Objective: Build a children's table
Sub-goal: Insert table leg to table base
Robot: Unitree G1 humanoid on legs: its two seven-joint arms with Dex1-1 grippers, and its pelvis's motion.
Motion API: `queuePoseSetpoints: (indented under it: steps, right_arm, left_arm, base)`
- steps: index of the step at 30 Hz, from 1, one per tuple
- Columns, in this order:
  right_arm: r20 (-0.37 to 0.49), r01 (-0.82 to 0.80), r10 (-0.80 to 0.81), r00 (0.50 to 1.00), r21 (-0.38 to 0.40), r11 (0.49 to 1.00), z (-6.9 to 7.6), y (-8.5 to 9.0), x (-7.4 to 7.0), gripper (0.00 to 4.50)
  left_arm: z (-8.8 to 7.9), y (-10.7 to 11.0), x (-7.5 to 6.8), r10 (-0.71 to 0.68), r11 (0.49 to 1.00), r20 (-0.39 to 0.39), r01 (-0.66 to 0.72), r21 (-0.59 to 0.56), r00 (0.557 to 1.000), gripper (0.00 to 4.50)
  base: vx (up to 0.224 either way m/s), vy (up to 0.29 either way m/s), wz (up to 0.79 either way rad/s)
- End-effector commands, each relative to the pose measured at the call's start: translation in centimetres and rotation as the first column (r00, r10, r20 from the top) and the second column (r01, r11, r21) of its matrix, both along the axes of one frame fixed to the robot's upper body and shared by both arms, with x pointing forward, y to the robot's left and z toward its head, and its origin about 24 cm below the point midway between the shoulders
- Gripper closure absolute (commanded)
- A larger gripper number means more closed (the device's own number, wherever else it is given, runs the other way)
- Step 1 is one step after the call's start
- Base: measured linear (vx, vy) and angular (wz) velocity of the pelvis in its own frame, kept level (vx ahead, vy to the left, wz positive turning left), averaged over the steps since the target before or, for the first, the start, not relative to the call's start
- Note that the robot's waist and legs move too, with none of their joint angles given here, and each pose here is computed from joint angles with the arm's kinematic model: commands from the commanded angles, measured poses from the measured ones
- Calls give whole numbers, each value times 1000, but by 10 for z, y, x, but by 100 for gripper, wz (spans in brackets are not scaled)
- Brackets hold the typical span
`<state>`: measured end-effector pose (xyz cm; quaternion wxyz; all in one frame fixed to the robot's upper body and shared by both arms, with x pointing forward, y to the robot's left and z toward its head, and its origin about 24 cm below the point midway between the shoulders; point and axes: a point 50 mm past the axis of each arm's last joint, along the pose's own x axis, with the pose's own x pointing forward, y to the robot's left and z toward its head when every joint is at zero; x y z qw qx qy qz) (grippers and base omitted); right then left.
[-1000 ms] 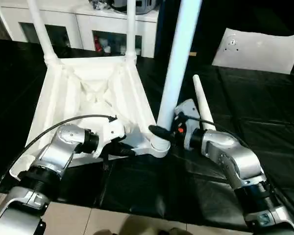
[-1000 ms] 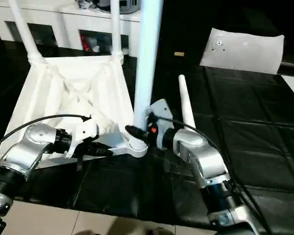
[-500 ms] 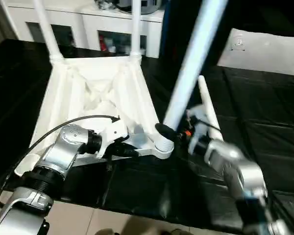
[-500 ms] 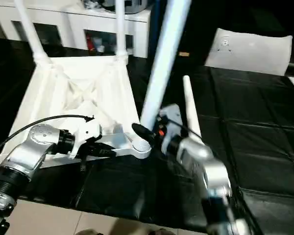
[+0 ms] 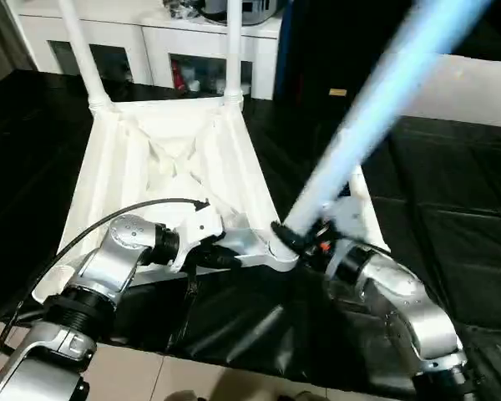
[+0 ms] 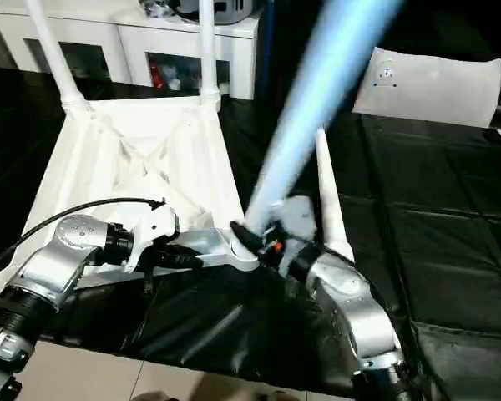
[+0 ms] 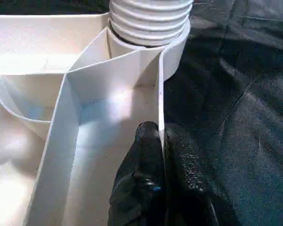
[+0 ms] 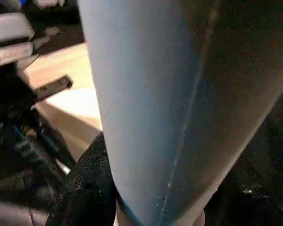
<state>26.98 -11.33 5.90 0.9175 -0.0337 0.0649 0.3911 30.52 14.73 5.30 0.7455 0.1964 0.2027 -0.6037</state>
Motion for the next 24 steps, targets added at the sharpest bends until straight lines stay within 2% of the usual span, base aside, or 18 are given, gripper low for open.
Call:
queuePoseSetpoints:
  steps: [1, 6, 11, 14, 15, 18, 19, 24]
  right_arm:
    - [-138, -16, 2, 990, -104, 994, -31, -9, -11, 259]
    - [-148, -126, 107, 983, -127, 984, -33, 1, -8, 259]
    - [-161, -222, 207, 965, -78, 972, -31, 8, -7, 259]
    - [-188, -357, 343, 920, -47, 933, -32, 15, -10, 259]
    - [-188, -357, 343, 920, -47, 933, -32, 15, -10, 259]
    - [-217, -446, 432, 876, -22, 895, -33, 18, -16, 259]
    - [-238, -509, 492, 838, -15, 861, -36, 20, -22, 260]
    - [-264, -586, 557, 787, -38, 810, -41, 22, -29, 260]
  left_arm:
    - [17, 8, 9, 72, 996, 96, -68, -49, 993, 450]
    - [14, 9, 5, 21, 1000, 96, -20, -5, 995, 450]
    - [15, 4, 0, -66, 998, 88, 67, -9, 994, 450]
    - [19, -3, -1, -168, 986, 65, 169, -5, 984, 450]
    - [19, -3, -1, -168, 986, 65, 169, -5, 984, 450]
    - [22, -5, 1, -212, 977, 59, 211, 9, 976, 450]
    - [24, -4, 3, -233, 972, 54, 232, 30, 971, 450]
    - [23, 3, 7, -245, 966, 48, 240, 94, 968, 450]
  base:
    - [0, 0, 0]
    - [0, 0, 0]
    - [0, 0, 0]
    - [0, 0, 0]
    - [0, 0, 0]
    - [0, 0, 0]
    - [0, 0, 0]
    - [0, 0, 0]
